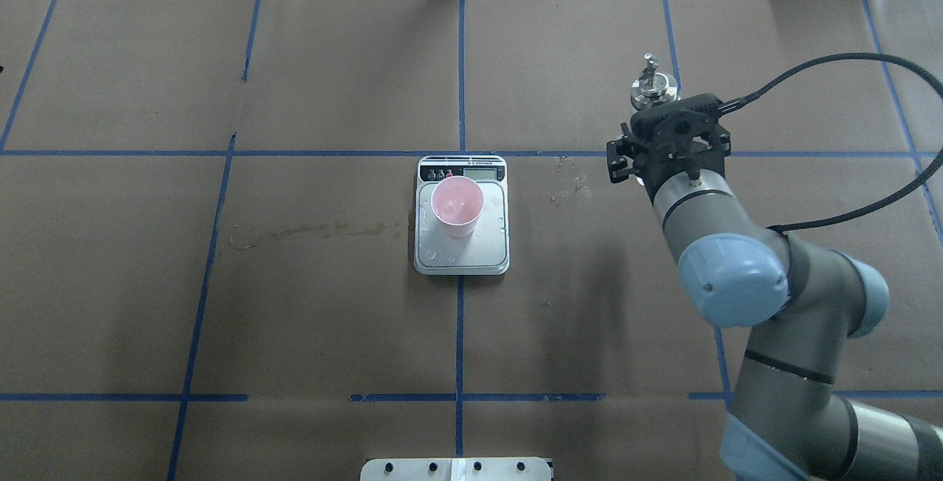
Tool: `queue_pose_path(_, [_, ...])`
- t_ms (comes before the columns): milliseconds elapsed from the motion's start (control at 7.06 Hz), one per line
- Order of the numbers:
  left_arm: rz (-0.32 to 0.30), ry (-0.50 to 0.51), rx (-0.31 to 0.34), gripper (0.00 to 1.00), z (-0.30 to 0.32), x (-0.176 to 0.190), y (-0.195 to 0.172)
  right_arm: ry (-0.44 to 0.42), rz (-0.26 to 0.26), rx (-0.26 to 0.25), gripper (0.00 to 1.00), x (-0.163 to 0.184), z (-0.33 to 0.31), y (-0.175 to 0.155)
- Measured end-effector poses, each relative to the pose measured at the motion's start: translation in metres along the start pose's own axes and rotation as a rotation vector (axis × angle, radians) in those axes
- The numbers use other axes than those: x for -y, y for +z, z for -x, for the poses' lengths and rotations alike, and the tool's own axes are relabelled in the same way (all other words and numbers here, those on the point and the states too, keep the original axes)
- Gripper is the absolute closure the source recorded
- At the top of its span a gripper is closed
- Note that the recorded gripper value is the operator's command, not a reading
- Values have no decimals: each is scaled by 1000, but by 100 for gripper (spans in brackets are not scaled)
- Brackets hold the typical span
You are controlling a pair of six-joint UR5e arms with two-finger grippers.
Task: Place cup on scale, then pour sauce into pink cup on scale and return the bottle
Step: 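Lift the glass dispenser with the right gripper toward the pink cup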
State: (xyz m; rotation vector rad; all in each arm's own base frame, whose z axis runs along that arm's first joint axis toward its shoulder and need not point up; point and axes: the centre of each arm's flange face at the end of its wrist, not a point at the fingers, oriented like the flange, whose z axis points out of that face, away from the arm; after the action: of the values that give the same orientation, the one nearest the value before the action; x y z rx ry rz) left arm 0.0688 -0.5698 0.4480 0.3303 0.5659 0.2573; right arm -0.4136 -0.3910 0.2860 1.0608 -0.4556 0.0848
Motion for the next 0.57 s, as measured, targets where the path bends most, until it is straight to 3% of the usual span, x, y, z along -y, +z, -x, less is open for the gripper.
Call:
queue_pose_path(283, [20, 11, 16, 0, 31, -12, 5, -266, -105, -72, 100, -11, 50, -20])
queue_pose_path(566, [48, 56, 0, 0, 71, -30, 12, -500, -131, -185, 100, -21, 89, -19])
